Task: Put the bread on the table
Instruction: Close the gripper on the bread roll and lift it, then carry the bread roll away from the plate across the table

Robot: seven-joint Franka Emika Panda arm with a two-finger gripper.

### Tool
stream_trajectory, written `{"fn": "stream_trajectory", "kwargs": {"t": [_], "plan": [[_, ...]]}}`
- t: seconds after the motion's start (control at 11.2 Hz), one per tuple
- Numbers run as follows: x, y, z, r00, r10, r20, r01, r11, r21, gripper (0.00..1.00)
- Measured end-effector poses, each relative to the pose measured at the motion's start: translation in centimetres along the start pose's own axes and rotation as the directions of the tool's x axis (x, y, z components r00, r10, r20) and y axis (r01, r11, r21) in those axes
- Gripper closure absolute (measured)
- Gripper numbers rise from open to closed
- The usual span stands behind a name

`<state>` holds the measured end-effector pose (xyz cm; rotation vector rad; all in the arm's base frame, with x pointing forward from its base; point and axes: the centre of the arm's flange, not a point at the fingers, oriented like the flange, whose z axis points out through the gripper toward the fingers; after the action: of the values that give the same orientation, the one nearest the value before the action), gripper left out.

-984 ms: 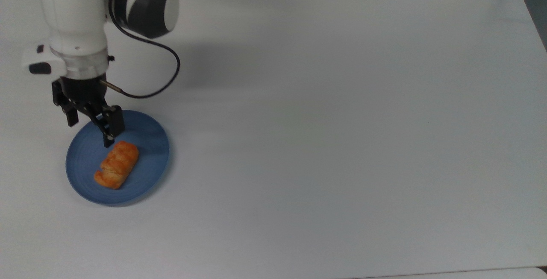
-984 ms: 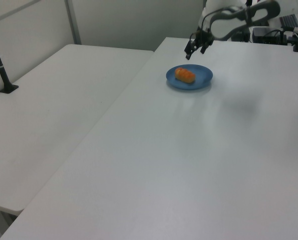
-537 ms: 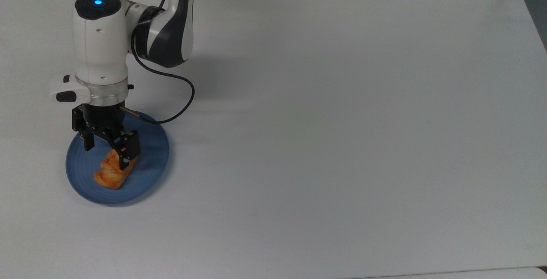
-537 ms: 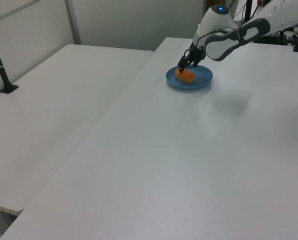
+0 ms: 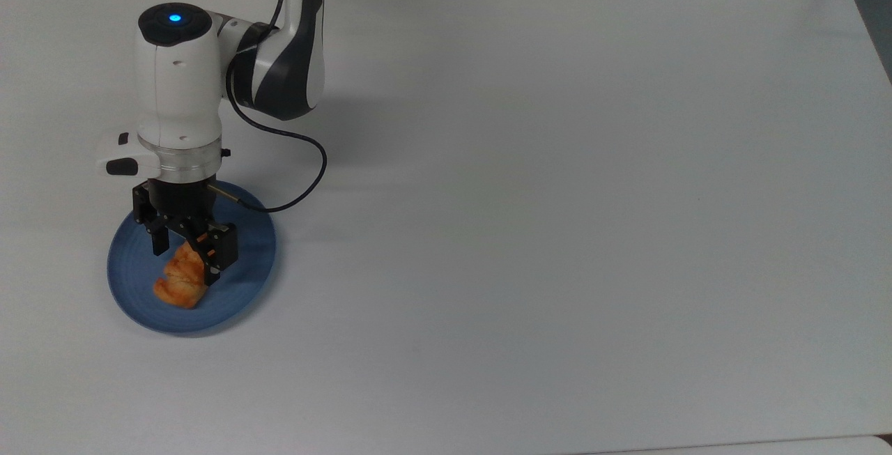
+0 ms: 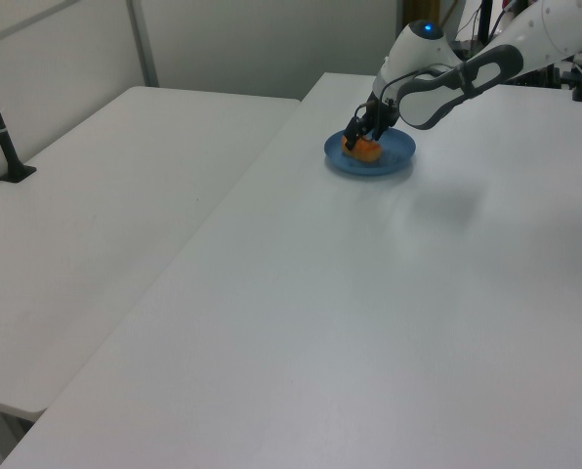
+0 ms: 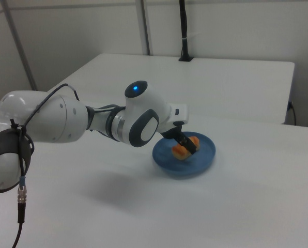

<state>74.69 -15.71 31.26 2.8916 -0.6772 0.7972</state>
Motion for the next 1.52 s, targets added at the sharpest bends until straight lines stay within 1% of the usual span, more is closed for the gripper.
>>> {"fn": "stream_trajectory", "kwargs": {"t": [0.09, 0.18, 0.27, 0.36, 0.54, 0.8, 0.89, 1.07, 1.16, 1.25, 1.43, 1.52], "plan": [[0.0, -0.2, 0.0, 1.0, -0.002, 0.0, 0.002, 1.0, 0.001, 0.13], [-0.1, -0.2, 0.0, 1.0, -0.002, 0.0, 0.002, 1.0, 0.001, 0.3], [-0.1, -0.2, 0.0, 1.0, -0.002, 0.0, 0.002, 1.0, 0.001, 0.32], [-0.1, -0.2, 0.0, 1.0, -0.002, 0.0, 0.002, 1.0, 0.001, 0.4], [0.1, -0.2, -0.2, 1.0, -0.002, -0.004, 0.002, 1.0, 0.002, 0.73], [0.7, 0.0, -1.0, 1.0, -0.01, -0.018, 0.011, 1.0, 0.003, 0.86], [0.9, 0.0, -1.3, 1.0, -0.013, -0.022, 0.014, 1.0, 0.003, 0.89], [1.6, 0.1, -2.5, 0.999, -0.014, -0.038, 0.014, 1.0, 0.007, 0.89], [2.2, 0.1, -3.8, 0.999, -0.012, -0.05, 0.012, 1.0, 0.01, 0.89], [2.9, 0.2, -5.3, 0.999, -0.013, -0.042, 0.013, 1.0, 0.007, 0.89], [4.4, 0.2, -9.8, 1.0, -0.016, -0.019, 0.016, 1.0, 0.002, 0.89], [4.8, -0.2, -11.9, 1.0, -0.023, -0.008, 0.023, 1.0, 0.006, 0.89]]}}
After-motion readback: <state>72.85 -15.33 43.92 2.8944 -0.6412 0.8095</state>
